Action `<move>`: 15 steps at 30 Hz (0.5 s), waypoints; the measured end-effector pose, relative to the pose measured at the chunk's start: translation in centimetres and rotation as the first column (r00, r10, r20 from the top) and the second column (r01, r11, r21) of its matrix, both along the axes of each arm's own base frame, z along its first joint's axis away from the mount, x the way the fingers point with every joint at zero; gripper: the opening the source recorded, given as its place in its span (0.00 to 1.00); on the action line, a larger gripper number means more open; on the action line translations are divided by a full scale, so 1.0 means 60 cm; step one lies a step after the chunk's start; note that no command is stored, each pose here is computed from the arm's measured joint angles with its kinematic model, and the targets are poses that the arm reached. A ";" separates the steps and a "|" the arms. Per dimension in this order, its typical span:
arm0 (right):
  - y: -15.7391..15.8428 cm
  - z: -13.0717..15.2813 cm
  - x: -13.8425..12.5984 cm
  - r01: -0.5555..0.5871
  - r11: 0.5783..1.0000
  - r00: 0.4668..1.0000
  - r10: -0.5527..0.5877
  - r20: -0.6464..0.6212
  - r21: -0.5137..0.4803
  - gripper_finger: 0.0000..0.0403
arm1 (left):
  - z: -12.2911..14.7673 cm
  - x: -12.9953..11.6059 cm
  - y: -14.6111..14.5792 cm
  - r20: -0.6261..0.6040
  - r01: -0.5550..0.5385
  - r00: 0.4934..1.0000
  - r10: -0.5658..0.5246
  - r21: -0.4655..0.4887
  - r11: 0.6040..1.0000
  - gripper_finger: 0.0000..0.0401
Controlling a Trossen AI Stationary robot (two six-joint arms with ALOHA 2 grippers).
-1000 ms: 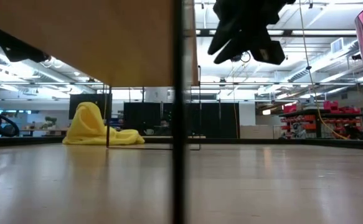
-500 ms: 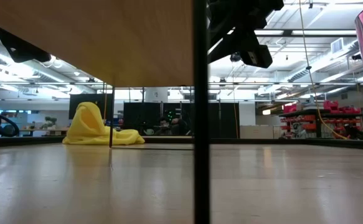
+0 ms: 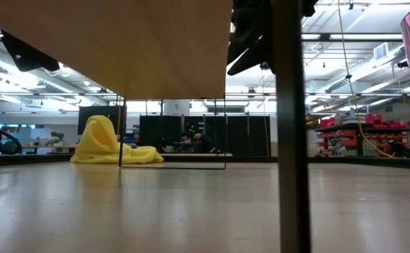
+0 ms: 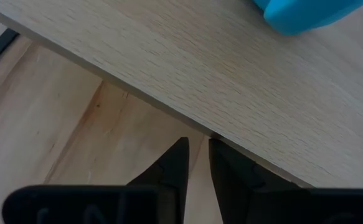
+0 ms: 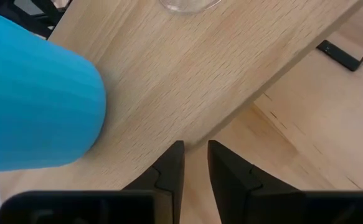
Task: Stack small to large cups/mugs on shelf
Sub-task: Move the shelf to the center of the table
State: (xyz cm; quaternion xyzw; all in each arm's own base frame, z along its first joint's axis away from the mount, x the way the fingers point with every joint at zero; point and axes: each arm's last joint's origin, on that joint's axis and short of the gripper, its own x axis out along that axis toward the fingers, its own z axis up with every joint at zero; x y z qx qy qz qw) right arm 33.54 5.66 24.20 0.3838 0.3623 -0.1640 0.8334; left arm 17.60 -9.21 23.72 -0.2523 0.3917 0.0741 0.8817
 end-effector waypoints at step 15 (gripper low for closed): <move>0.006 -0.003 -0.007 0.026 1.000 0.999 -0.026 -0.039 -0.002 0.18 | 0.005 0.020 0.023 0.034 0.030 0.999 -0.029 -0.014 0.999 0.19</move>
